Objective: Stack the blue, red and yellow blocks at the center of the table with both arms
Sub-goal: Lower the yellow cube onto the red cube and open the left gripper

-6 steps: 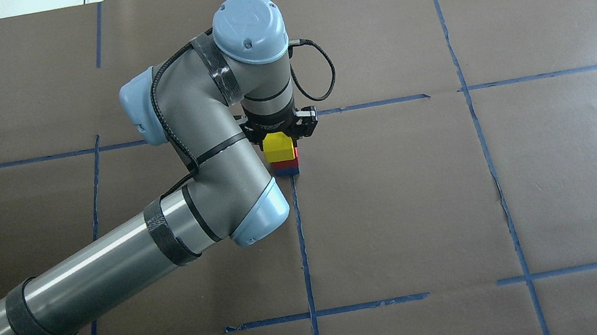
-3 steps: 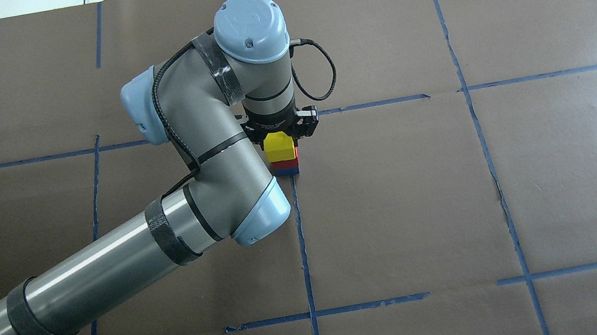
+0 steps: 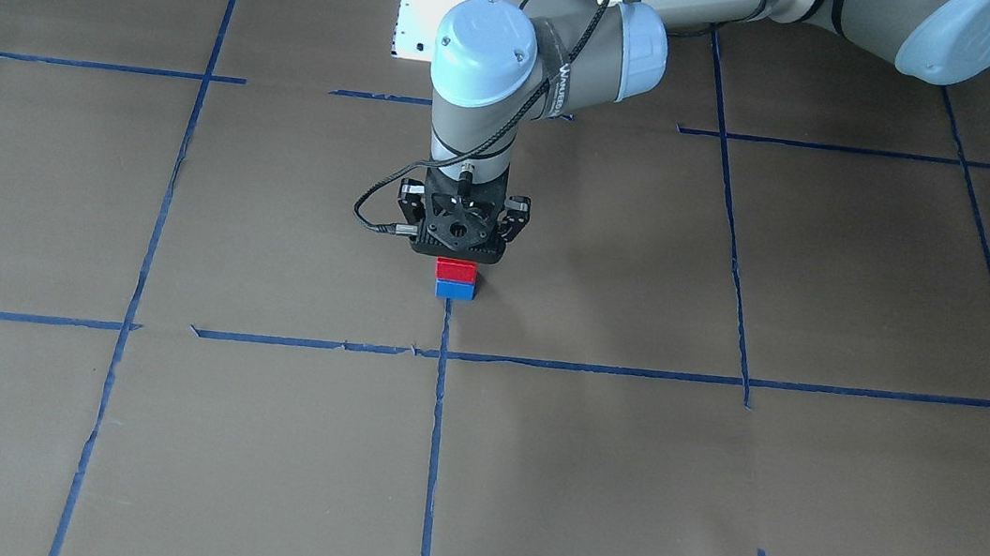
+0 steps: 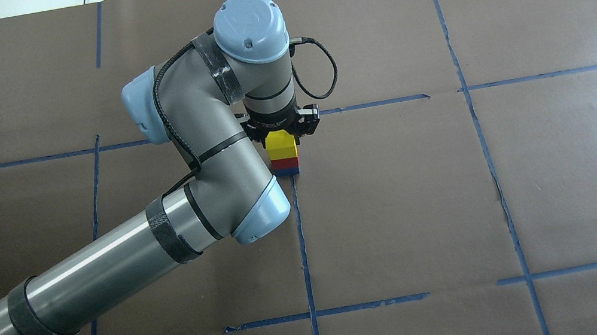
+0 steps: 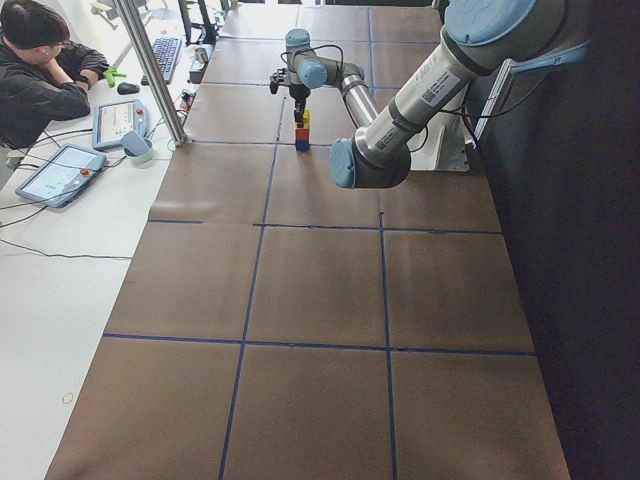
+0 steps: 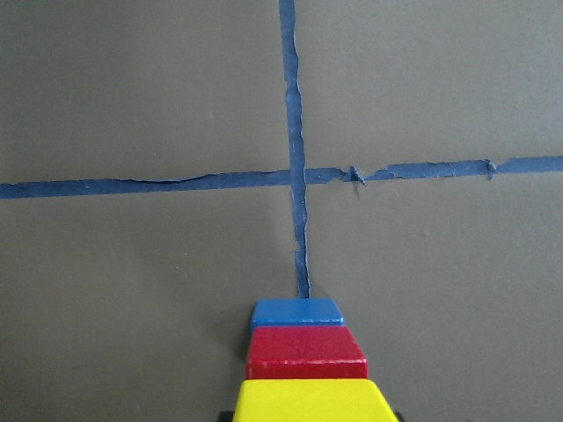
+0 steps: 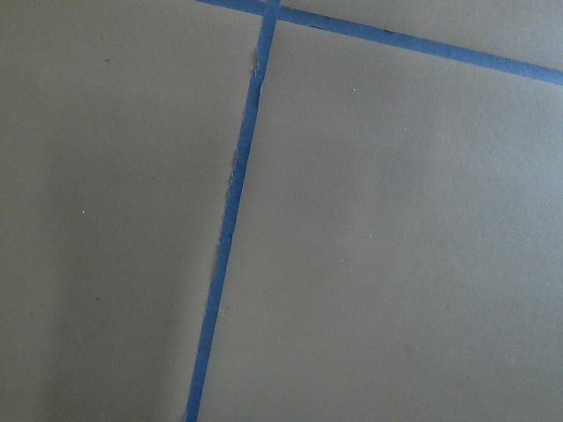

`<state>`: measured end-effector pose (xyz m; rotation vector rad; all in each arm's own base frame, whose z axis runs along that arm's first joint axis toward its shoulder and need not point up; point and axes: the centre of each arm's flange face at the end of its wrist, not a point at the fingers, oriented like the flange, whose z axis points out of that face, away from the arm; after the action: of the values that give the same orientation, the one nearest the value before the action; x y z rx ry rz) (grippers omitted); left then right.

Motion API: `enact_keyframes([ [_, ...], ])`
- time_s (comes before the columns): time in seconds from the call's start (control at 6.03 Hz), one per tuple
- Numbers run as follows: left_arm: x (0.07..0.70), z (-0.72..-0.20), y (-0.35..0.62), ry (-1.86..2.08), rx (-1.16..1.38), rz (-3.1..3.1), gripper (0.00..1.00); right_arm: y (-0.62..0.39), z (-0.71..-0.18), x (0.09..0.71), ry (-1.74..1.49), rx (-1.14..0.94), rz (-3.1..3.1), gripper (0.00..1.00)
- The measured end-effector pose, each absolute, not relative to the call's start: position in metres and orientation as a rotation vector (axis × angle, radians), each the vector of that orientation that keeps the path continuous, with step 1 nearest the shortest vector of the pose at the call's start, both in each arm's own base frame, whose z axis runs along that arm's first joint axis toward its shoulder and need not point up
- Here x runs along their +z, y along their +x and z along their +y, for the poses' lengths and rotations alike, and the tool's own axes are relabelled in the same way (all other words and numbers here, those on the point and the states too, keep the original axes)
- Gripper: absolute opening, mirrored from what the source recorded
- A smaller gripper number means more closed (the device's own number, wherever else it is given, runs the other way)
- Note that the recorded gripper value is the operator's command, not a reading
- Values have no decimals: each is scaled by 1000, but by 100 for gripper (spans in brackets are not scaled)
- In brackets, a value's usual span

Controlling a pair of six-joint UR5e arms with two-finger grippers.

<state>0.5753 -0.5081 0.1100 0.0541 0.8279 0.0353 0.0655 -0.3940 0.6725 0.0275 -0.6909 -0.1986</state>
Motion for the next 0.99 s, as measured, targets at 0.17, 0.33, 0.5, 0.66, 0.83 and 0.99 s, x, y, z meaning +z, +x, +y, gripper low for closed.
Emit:
enact_keyframes([
  [0.17, 110, -509, 574, 55, 34, 829, 15, 65, -394, 673, 27, -199, -691, 100],
  [0.33, 110, -511, 574, 57, 31, 830, 15, 66, -394, 673, 27, -199, -691, 100],
  [0.5, 110, -512, 573, 61, 30, 833, 23, 65, -394, 673, 27, -199, -691, 100],
  [0.66, 111, -514, 574, 62, 27, 835, 34, 65, -394, 673, 27, -200, -691, 100],
  [0.83, 111, -514, 574, 60, 24, 834, 41, 65, -394, 673, 27, -200, -691, 100],
  [0.99, 112, -514, 575, 60, 24, 834, 54, 65, -394, 673, 27, -200, -691, 100],
])
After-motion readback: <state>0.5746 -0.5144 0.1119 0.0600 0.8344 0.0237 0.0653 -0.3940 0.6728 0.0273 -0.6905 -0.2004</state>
